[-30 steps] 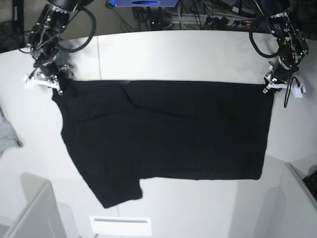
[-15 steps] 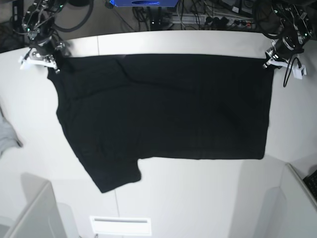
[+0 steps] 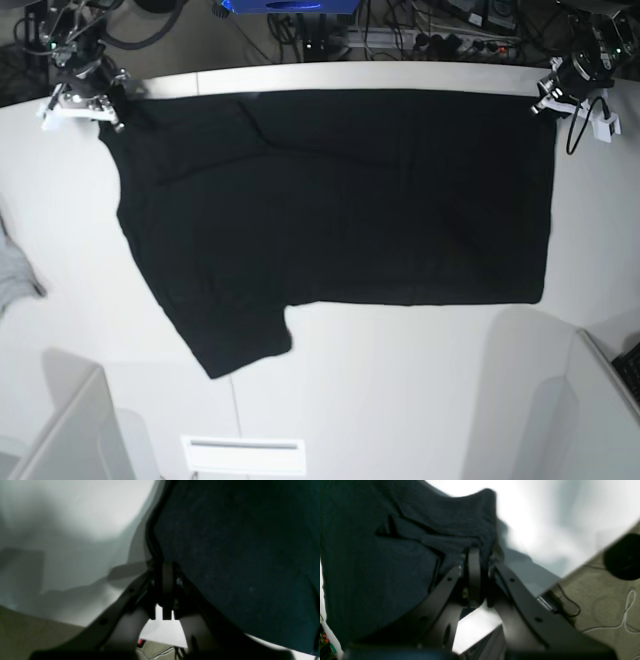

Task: Fold the T-shirt properly
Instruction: 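Drag the held shoulder edge with both grippers, flattening the shirt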

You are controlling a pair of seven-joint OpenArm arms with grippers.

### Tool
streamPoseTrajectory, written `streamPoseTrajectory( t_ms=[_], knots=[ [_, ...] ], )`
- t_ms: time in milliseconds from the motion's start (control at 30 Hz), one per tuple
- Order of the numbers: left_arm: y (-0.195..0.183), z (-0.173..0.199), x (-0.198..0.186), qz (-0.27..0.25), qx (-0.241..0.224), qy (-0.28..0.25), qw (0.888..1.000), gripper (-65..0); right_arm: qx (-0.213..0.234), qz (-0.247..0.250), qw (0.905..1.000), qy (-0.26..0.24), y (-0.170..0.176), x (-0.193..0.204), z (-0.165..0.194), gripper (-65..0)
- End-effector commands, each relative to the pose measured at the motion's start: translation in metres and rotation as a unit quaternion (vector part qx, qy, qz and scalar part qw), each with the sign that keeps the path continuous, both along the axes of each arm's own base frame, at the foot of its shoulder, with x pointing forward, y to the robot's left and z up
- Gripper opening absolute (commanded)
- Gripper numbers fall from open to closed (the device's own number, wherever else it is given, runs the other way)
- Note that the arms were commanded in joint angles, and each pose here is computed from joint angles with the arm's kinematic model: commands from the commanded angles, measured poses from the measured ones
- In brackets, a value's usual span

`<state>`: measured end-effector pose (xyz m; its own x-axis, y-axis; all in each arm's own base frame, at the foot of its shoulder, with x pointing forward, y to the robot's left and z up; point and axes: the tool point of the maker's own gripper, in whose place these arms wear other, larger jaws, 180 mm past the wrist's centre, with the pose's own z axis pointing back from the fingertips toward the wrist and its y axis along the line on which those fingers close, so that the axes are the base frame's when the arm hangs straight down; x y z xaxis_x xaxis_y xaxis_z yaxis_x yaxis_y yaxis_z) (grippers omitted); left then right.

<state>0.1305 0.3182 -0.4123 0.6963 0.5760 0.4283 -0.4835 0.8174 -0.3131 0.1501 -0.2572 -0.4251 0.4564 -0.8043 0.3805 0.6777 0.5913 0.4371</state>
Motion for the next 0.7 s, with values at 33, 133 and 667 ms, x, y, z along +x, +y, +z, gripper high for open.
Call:
streamPoseTrajectory(
  t_ms=[33, 133, 667],
  knots=[
    [0.005, 0.011, 0.005, -0.006, 0.014, -0.015, 1.0, -65.0, -0.013, 0.0, 0.9999, -0.01, -0.006, 0.002, 0.008, -65.0],
    [0.005, 0.011, 0.005, -0.006, 0.014, -0.015, 1.0, -65.0, -0.013, 0.0, 0.9999, -0.007, -0.007, -0.001, 0.008, -65.0],
    [0.005, 0.009, -0.003, -0.007, 0.013, -0.004, 1.0, -65.0, 0.005, 0.013, 0.9998, 0.016, 0.001, -0.011, 0.002, -48.9]
  ],
)
